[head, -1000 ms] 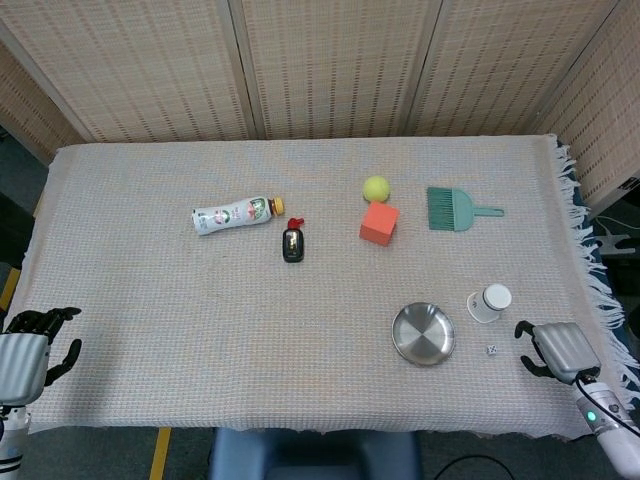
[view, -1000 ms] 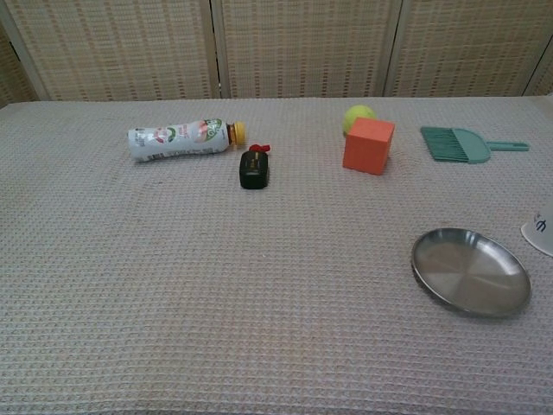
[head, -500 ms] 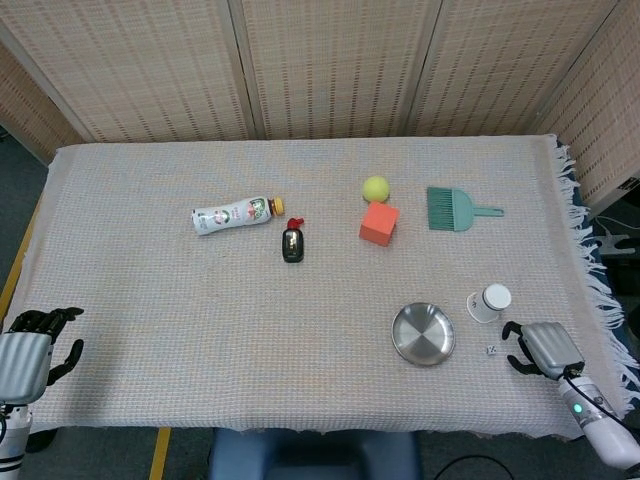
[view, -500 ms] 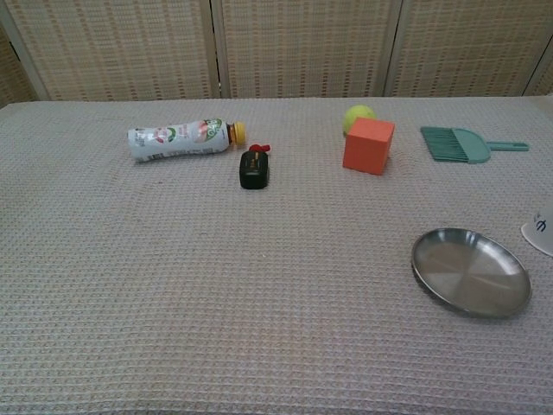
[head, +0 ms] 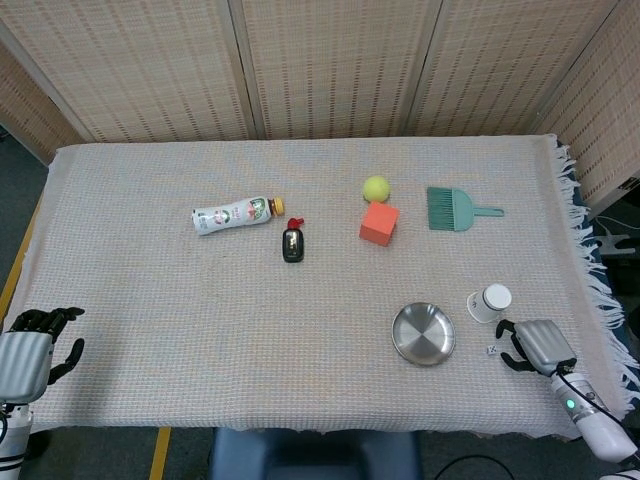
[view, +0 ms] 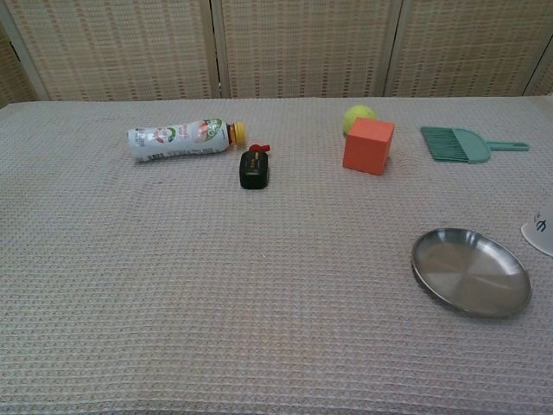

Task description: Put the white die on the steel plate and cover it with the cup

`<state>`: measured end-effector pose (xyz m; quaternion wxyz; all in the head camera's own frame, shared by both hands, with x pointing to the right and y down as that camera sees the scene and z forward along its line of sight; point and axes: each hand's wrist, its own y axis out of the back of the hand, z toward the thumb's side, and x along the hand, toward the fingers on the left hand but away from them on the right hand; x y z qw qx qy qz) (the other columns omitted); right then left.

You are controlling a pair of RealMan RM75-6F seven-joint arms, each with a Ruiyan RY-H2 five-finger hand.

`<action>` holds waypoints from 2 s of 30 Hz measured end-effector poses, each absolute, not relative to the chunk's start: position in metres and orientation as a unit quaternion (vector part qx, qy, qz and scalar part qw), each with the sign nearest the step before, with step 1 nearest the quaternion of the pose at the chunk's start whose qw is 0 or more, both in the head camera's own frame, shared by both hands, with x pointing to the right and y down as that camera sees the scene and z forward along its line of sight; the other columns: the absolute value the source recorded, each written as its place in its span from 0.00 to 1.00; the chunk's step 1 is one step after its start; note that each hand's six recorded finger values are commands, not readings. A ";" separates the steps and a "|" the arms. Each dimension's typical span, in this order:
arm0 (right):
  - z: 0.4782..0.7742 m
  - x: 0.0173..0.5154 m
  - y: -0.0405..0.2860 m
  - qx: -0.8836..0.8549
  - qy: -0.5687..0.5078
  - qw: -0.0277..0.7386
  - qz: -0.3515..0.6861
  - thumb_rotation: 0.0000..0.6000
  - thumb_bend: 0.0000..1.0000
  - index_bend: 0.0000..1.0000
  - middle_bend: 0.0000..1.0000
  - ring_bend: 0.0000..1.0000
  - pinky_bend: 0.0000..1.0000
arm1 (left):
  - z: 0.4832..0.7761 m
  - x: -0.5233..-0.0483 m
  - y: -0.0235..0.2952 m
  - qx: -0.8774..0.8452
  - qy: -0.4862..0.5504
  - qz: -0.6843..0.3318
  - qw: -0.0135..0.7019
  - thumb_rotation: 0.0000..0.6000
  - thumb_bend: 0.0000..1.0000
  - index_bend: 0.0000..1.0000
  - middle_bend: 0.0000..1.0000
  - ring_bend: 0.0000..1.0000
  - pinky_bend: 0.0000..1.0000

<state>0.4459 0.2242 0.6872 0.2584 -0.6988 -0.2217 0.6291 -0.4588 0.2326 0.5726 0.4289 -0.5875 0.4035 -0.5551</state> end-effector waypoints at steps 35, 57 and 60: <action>0.698 0.430 0.222 -0.726 -0.232 0.243 0.600 1.00 0.24 0.46 0.83 0.72 0.99 | 0.576 -0.461 0.231 -0.589 0.403 -0.558 0.424 1.00 0.37 0.33 0.40 0.40 0.30; 0.701 0.434 0.228 -0.719 -0.212 0.243 0.616 1.00 0.17 0.44 0.83 0.72 0.99 | 0.576 -0.460 0.230 -0.590 0.403 -0.556 0.425 1.00 0.37 0.33 0.41 0.41 0.30; 0.702 0.434 0.227 -0.719 -0.212 0.244 0.616 1.00 0.17 0.45 0.83 0.72 0.99 | 0.576 -0.459 0.230 -0.590 0.402 -0.556 0.426 1.00 0.37 0.33 0.41 0.41 0.30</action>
